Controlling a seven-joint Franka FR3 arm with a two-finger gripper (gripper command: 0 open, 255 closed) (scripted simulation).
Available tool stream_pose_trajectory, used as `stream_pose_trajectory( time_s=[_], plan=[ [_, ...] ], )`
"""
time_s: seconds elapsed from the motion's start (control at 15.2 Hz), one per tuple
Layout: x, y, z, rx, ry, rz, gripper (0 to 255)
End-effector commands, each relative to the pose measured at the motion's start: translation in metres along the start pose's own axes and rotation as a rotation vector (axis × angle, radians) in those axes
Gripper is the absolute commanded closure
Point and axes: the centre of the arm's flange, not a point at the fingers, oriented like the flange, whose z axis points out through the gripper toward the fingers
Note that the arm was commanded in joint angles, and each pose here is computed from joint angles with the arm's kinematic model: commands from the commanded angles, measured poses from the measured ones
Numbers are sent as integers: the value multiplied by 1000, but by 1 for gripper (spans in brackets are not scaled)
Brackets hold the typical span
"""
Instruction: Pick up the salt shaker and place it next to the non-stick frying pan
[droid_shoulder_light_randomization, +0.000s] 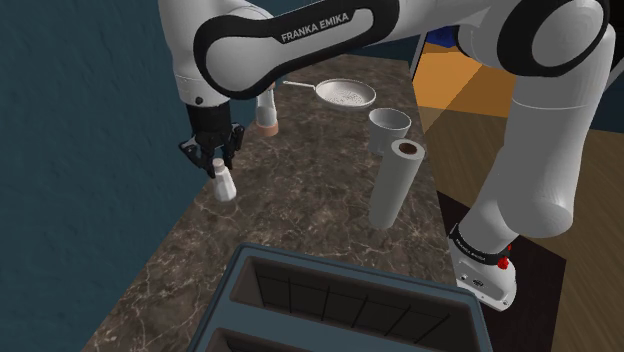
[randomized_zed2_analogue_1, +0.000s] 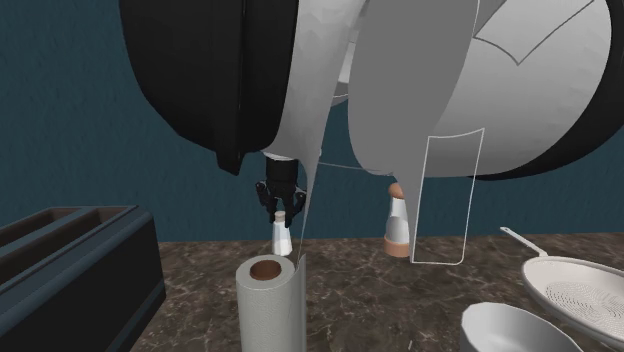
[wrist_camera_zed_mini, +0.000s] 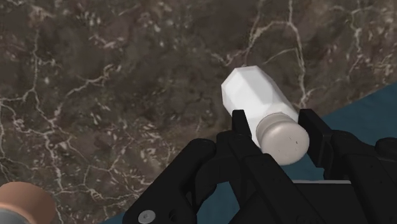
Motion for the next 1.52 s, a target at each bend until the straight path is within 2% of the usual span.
stream_pose_trajectory(
  time_s=[0.0,1.45],
  plan=[
    [0,-1,-8,0,-1,0,255],
    [1,-10,-123,0,-1,0,255]
  ],
)
